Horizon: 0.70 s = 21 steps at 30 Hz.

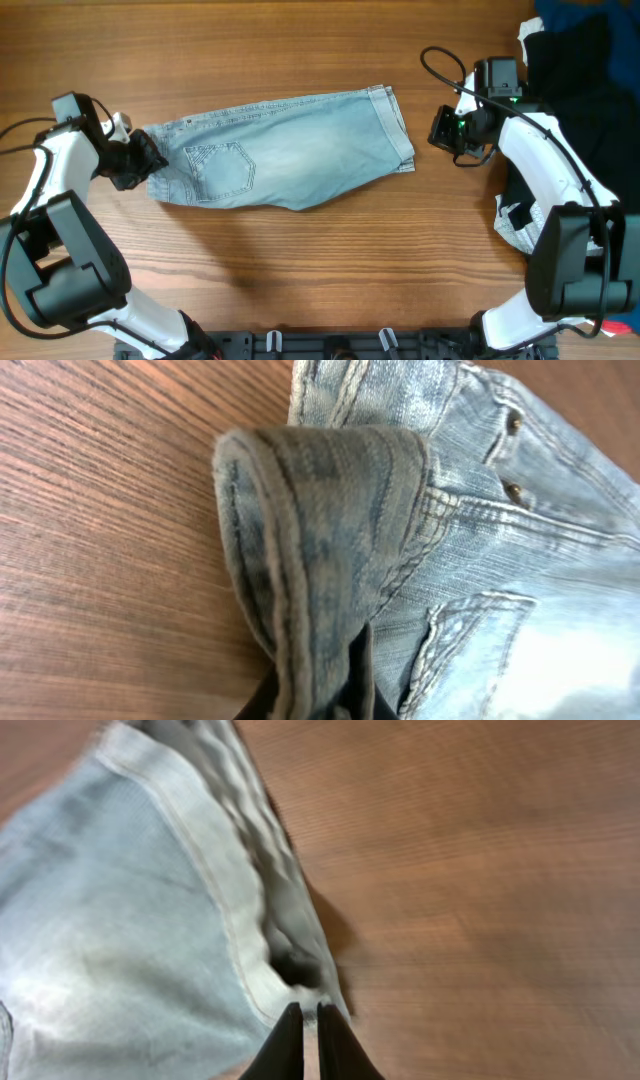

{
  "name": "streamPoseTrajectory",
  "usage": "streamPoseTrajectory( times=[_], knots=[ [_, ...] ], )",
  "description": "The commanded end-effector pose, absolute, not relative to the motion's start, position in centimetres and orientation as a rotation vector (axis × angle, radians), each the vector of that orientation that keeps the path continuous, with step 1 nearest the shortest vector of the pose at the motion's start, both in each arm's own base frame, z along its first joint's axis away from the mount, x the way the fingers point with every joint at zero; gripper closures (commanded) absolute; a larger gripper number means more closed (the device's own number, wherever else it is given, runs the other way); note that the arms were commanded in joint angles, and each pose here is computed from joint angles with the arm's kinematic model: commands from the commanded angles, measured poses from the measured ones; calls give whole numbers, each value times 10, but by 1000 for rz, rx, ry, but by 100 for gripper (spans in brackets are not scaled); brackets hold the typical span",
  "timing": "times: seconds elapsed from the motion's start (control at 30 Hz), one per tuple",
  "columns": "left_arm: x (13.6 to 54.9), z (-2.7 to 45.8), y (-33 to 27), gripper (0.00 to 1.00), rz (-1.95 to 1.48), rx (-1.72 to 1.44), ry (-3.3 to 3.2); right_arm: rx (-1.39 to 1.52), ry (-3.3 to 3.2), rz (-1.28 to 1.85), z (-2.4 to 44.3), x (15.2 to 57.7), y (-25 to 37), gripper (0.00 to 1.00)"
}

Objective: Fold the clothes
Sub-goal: 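Drag the left end left and the right end toward center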

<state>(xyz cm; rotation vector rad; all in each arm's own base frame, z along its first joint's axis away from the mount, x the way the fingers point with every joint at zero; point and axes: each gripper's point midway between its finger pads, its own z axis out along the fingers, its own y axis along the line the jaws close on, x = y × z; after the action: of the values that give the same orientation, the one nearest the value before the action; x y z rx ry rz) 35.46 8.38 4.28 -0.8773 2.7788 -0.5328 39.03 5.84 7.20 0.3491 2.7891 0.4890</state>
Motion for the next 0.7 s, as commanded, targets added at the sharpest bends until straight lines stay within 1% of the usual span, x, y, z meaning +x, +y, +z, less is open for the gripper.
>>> streamPoseTrajectory(
  times=[0.0,0.1,0.17,0.43,0.67],
  knots=[
    [385,103,85,96,-590,-774,2637,168,2767,538,69,401,82,94],
    [394,130,84,96,-591,-741,2598,109,2750,546,58,411,94,94],
    [398,138,82,96,-588,-720,2588,85,2749,559,50,415,101,94],
    [400,139,63,96,-602,-661,2614,-23,2844,637,9,400,137,94],
    [401,139,57,96,-608,-649,2619,-116,2861,688,2,390,162,94]
  ],
)
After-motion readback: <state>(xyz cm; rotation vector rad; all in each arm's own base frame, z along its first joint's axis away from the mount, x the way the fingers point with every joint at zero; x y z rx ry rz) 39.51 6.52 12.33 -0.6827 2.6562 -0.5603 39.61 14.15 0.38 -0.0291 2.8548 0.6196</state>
